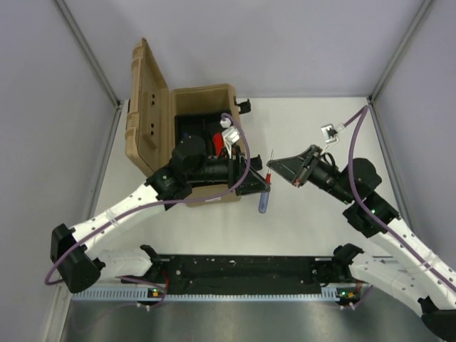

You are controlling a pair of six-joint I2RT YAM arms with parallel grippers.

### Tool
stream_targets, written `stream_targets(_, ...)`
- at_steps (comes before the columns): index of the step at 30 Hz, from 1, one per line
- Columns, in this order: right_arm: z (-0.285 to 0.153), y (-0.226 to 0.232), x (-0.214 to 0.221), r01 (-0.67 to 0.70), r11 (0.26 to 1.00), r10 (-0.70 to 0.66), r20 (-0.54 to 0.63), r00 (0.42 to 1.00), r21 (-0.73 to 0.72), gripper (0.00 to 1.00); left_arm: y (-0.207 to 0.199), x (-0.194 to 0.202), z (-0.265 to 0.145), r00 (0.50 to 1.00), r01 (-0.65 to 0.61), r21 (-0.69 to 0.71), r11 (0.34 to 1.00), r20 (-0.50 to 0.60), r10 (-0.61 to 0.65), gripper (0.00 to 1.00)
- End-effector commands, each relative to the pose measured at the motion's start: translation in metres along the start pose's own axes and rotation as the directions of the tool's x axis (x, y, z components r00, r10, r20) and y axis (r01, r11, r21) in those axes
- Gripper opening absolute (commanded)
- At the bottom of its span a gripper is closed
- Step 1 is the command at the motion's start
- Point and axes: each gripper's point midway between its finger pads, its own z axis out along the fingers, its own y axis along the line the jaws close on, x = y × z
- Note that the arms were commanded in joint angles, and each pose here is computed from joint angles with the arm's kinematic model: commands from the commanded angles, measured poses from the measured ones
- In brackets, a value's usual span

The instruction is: Pack the tool kit

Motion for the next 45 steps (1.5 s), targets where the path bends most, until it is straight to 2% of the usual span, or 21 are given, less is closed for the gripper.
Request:
stream_targets(1,0.000,0.029,-0.021,0.006,0.995,0.001,0.073,0.997,-0.095,0.00,-0.011,-0.009,0.003,0.999,-0.021,0.041,0.999,0.045,0.020,0.54)
stream_targets(4,0.002,0.028,-0.024,-0.003,0.996,0.011,0.086,0.996,-0.090,0.00,-0.009,-0.009,0.006,0.999,-0.011,0.037,0.999,0.043,0.009,0.42)
stream_targets(8,0.005,0.024,-0.024,-0.008,0.998,0.013,0.082,0.997,-0.065,0.00,-0.005,-0.012,0.005,0.998,-0.012,0.009,1.000,0.055,0.011,0.12)
stream_targets(9,0.006,0.021,-0.023,-0.012,0.998,0.016,0.076,0.997,-0.054,0.00,-0.004,-0.013,0.006,0.998,-0.015,0.001,1.000,0.056,0.015,0.02)
stream_targets(10,0.008,0.018,-0.023,-0.016,0.999,0.019,0.073,0.997,-0.039,0.04,-0.002,-0.014,0.005,0.998,-0.014,-0.015,1.000,0.058,0.015,0.00)
stream_targets(12,0.009,0.009,-0.019,-0.019,1.000,0.019,0.062,0.998,0.000,0.22,0.006,-0.015,0.004,0.998,-0.015,-0.072,0.997,0.063,0.020,0.00)
stream_targets(13,0.010,0.004,-0.019,-0.021,0.999,0.019,0.066,0.998,0.028,0.45,0.015,-0.015,0.002,0.998,-0.005,-0.128,0.992,0.062,0.013,0.00)
stream_targets(15,0.008,-0.013,-0.016,-0.029,0.994,0.022,0.067,0.998,0.102,0.81,0.034,-0.019,-0.005,0.997,0.002,-0.248,0.969,0.075,0.017,0.00)
stream_targets(16,0.007,-0.020,-0.015,-0.030,0.990,0.020,0.069,0.997,0.139,0.95,0.043,-0.021,-0.010,0.996,0.005,-0.309,0.951,0.084,0.022,0.00)
stream_targets(17,0.006,-0.027,-0.013,-0.023,0.985,0.012,0.065,0.998,0.170,0.99,0.056,-0.024,-0.018,0.995,0.015,-0.384,0.923,0.097,0.025,0.00)
stream_targets(21,0.000,-0.047,-0.007,-0.008,0.966,-0.004,0.049,0.999,0.258,0.99,0.096,-0.042,-0.058,0.986,0.039,-0.624,0.781,0.150,0.071,0.00)
stream_targets(23,-0.003,-0.055,0.000,-0.005,0.958,-0.003,0.028,1.000,0.288,0.99,0.117,-0.052,-0.088,0.981,0.065,-0.745,0.664,0.171,0.095,0.00)
stream_targets(26,-0.007,-0.066,0.009,-0.009,0.947,0.006,0.012,1.000,0.320,0.99,0.141,-0.065,-0.126,0.977,0.094,-0.851,0.517,0.180,0.117,0.00)
stream_targets(28,-0.010,-0.072,0.012,-0.010,0.940,0.006,0.011,1.000,0.341,0.99,0.158,-0.069,-0.155,0.977,0.107,-0.921,0.374,0.167,0.133,0.00)
stream_targets(31,-0.014,-0.082,0.014,-0.007,0.925,0.000,0.019,1.000,0.380,0.99,0.179,-0.071,-0.182,0.978,0.120,-0.961,0.250,0.157,0.136,0.00)
stream_targets(40,-0.013,-0.098,0.022,0.019,0.902,-0.014,-0.015,1.000,0.430,0.99,0.235,-0.058,-0.214,0.991,0.114,-0.993,0.043,0.117,0.069,0.00)
stream_targets(45,-0.013,-0.106,0.027,0.025,0.894,-0.014,-0.029,0.999,0.448,0.99,0.252,-0.047,-0.217,0.995,0.091,-0.996,0.009,0.092,0.035,0.00)
